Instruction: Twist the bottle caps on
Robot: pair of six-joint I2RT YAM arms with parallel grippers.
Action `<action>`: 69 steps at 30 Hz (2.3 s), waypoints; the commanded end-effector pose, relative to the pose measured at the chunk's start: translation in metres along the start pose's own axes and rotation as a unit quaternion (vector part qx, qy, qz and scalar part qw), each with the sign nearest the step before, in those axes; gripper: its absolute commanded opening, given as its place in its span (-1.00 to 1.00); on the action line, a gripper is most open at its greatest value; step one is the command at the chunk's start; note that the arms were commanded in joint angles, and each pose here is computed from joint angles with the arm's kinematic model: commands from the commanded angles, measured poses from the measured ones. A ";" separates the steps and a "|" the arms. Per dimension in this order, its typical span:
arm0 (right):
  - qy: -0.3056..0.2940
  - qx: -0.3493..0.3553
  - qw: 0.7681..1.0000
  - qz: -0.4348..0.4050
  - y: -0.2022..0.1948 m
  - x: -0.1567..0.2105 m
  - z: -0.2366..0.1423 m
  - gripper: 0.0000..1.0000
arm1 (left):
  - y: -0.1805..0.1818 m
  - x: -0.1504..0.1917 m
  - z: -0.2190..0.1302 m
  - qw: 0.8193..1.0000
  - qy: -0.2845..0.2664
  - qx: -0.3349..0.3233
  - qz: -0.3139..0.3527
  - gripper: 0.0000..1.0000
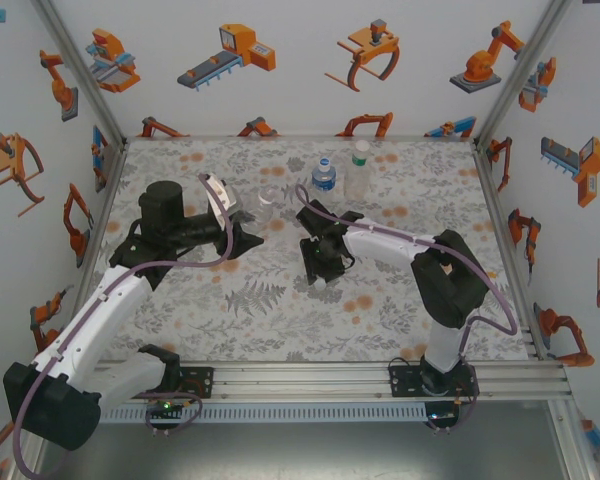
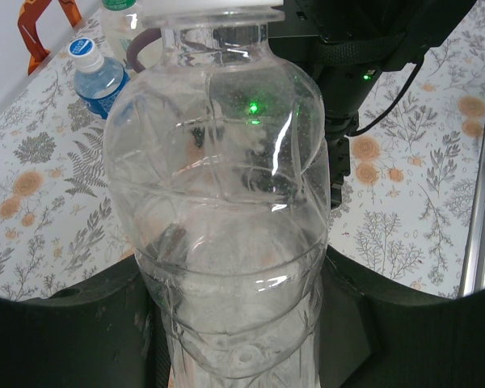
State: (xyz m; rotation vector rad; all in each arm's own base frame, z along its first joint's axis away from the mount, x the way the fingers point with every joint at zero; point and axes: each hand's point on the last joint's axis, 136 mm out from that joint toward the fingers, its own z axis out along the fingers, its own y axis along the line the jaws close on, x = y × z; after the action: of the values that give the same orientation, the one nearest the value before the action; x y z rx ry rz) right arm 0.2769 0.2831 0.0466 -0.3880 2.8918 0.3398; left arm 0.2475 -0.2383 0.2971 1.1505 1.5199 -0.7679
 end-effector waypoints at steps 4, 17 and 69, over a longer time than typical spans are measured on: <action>0.020 0.012 1.000 0.008 -0.008 0.011 0.010 -0.09 | -0.006 -0.008 -0.002 1.000 -0.015 0.011 0.019 -1.00; 0.028 0.006 0.999 0.016 -0.010 0.017 0.025 -0.23 | -0.005 -0.008 -0.002 1.000 -0.014 0.010 0.018 -1.00; -0.098 0.013 0.989 -0.112 0.002 -0.005 -0.004 -0.06 | -0.003 -0.005 0.000 1.000 -0.011 0.010 0.016 -1.00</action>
State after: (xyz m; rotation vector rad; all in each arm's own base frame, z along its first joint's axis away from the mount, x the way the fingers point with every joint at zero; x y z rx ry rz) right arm 0.2762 0.2800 0.0483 -0.5962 2.6427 0.3143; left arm 0.2487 -0.2388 0.2947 1.1512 1.5277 -0.7706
